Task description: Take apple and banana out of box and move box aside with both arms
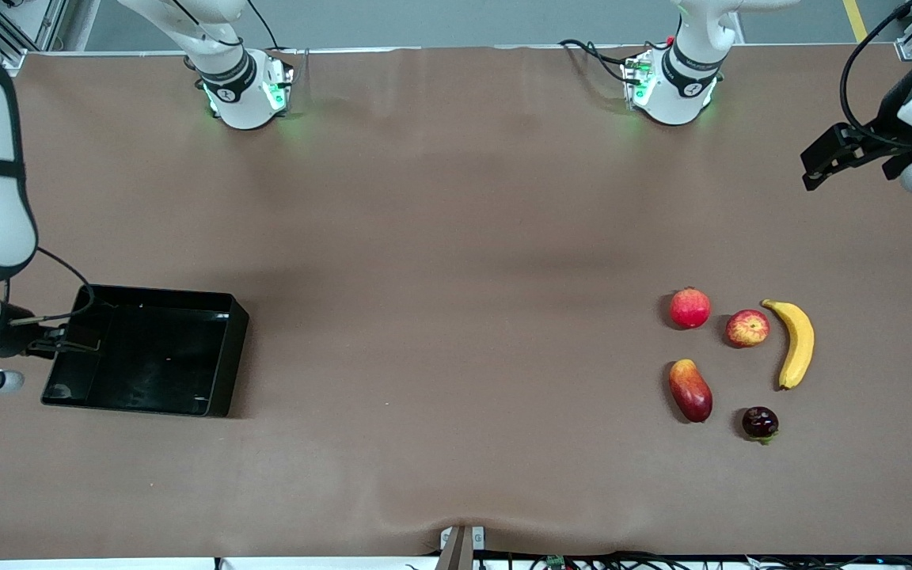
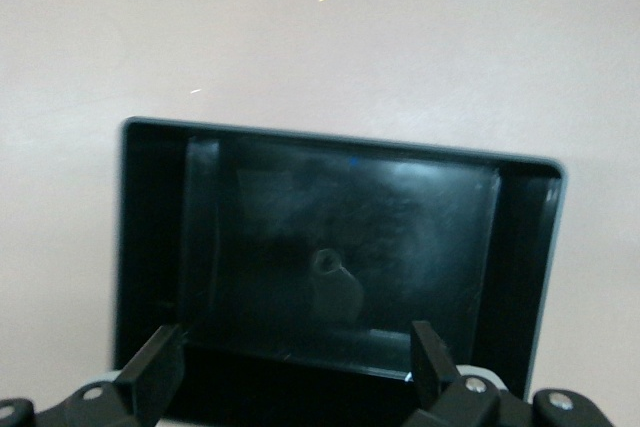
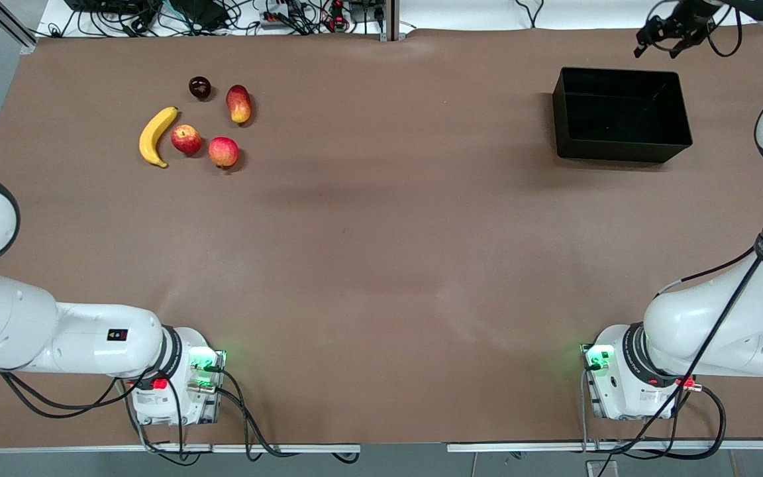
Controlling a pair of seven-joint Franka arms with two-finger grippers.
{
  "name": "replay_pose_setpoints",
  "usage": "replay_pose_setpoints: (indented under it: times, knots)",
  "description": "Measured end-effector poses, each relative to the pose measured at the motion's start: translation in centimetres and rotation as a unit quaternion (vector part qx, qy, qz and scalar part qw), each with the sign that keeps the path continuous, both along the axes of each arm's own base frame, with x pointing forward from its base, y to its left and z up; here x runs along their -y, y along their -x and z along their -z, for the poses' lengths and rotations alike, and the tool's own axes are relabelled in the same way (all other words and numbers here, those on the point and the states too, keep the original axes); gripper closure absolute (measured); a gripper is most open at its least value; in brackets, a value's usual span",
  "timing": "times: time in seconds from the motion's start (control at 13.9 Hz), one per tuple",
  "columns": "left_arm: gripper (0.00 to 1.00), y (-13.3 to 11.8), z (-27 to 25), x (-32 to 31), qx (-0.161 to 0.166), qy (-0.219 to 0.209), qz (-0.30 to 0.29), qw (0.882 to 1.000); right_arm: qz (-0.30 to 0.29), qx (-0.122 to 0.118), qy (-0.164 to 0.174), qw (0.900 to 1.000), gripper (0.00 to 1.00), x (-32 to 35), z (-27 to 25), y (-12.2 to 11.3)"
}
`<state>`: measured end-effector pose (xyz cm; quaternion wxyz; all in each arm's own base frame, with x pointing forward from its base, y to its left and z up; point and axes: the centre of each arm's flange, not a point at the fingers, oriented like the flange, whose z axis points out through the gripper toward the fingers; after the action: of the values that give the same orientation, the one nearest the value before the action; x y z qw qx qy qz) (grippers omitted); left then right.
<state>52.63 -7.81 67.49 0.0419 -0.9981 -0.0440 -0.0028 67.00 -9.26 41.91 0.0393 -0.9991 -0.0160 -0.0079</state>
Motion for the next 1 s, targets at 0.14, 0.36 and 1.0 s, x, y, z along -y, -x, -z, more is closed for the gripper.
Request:
replay_pose_setpoints:
  times: [0.14, 0.36, 1.0]
  knots:
    - [0.00, 0.5, 0.1, 0.0, -0.001, -0.001, 0.001, 1.000, -0.004, -0.003, 0.010, 1.000, 0.00, -4.1, -3.7, 0.9]
    - [0.00, 1.3, 0.3, 0.0, 0.007, -0.001, 0.002, 1.000, -0.010, 0.000, 0.015, 1.000, 0.00, -9.2, -9.5, 3.2]
    - [0.00, 1.6, 0.9, 0.1, 0.016, -0.001, 0.013, 1.000, 0.055, -0.015, 0.019, 0.998, 0.00, -9.2, -16.8, 8.2]
